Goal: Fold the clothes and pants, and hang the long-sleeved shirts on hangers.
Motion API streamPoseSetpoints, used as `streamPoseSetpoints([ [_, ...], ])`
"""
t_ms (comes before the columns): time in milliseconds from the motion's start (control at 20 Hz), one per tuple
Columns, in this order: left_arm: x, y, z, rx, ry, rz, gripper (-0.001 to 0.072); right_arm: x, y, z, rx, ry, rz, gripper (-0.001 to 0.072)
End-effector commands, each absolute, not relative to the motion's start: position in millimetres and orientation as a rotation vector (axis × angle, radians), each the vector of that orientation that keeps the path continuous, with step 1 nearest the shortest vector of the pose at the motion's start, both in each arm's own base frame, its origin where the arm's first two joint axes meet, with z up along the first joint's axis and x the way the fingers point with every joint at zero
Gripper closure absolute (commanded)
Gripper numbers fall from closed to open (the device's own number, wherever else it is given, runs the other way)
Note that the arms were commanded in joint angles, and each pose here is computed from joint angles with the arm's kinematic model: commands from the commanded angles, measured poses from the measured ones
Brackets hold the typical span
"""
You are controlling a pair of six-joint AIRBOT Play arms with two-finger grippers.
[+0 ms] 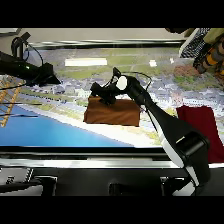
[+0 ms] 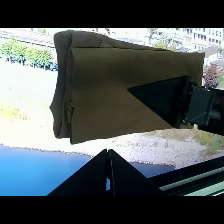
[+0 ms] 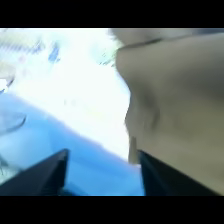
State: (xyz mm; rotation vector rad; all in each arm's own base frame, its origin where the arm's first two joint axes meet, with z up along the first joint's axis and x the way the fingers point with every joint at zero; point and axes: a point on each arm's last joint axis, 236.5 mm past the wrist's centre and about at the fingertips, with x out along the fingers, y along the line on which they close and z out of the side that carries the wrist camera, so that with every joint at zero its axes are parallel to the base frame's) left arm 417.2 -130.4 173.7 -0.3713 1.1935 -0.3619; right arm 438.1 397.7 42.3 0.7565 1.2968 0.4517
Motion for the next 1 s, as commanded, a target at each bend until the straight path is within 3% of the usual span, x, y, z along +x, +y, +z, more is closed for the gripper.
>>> streamPoseSetpoints([
  [0, 418.0, -127.0, 172.3, -0.362, 1.193, -0.349, 0.0692, 422.2, 389.8, 61.4, 0.642, 1.297, 0.548, 0.0164],
  [200, 417.7, -126.9, 172.1, -0.361, 1.194, -0.349, 0.0692, 446.4, 279.6, 86.6, 0.528, 1.269, 0.440, 0.0161],
  [450, 418.7, -122.3, 170.1, -0.348, 1.194, -0.330, 0.0692, 459.7, 117.1, 70.2, 0.595, 1.336, 0.282, 0.0159],
  [650, 419.8, -119.0, 168.9, -0.339, 1.193, -0.316, 0.0692, 445.2, 92.1, 10.0, 0.718, 1.386, 0.301, 0.0159],
  [950, 423.0, -116.7, 168.0, -0.335, 1.184, -0.305, 0.0692, 426.7, 116.2, -62.8, 0.845, 1.427, 0.358, 0.0171],
])
